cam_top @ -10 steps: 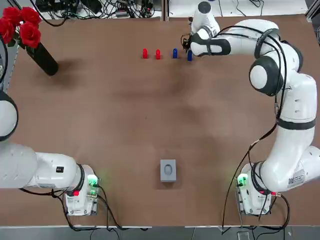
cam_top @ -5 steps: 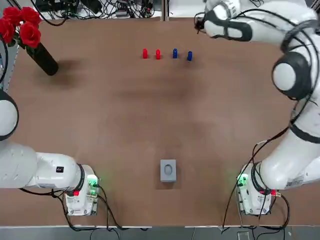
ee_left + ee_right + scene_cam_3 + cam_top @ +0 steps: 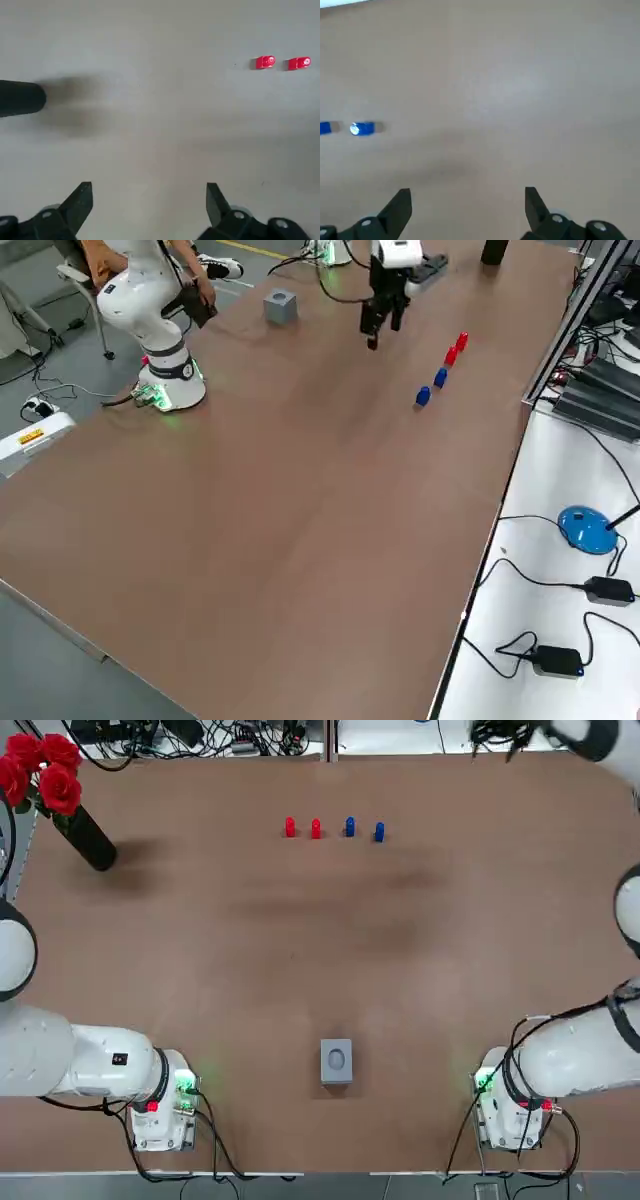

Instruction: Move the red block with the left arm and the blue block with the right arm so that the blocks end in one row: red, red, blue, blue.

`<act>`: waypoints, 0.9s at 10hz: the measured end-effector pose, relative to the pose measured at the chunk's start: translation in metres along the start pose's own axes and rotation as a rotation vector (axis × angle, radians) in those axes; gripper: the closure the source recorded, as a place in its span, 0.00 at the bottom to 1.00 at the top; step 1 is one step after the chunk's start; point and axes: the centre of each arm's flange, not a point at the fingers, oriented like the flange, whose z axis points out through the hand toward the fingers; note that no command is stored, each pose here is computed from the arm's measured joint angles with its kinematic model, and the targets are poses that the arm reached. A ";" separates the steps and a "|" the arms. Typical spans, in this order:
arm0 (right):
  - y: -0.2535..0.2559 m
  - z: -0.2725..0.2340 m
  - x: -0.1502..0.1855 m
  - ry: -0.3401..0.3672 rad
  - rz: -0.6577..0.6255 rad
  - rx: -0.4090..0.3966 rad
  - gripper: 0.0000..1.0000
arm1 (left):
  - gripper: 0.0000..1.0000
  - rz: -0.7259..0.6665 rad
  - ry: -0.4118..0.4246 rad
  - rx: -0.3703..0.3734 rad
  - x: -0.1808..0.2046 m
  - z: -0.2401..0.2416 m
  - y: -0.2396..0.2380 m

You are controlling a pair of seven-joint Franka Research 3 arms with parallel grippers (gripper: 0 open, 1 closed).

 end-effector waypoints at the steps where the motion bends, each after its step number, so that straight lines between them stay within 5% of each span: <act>1: 0.037 -0.025 -0.011 -0.006 -0.034 -0.004 0.00 | 0.00 0.000 0.000 0.000 0.000 0.000 0.000; 4: 0.127 -0.070 -0.042 -0.006 -0.144 0.048 0.00 | 0.00 0.000 -0.001 0.000 0.000 0.000 0.000; 9: 0.134 -0.064 -0.070 -0.067 -0.173 0.079 0.00 | 0.00 0.000 -0.001 0.000 0.001 0.001 0.000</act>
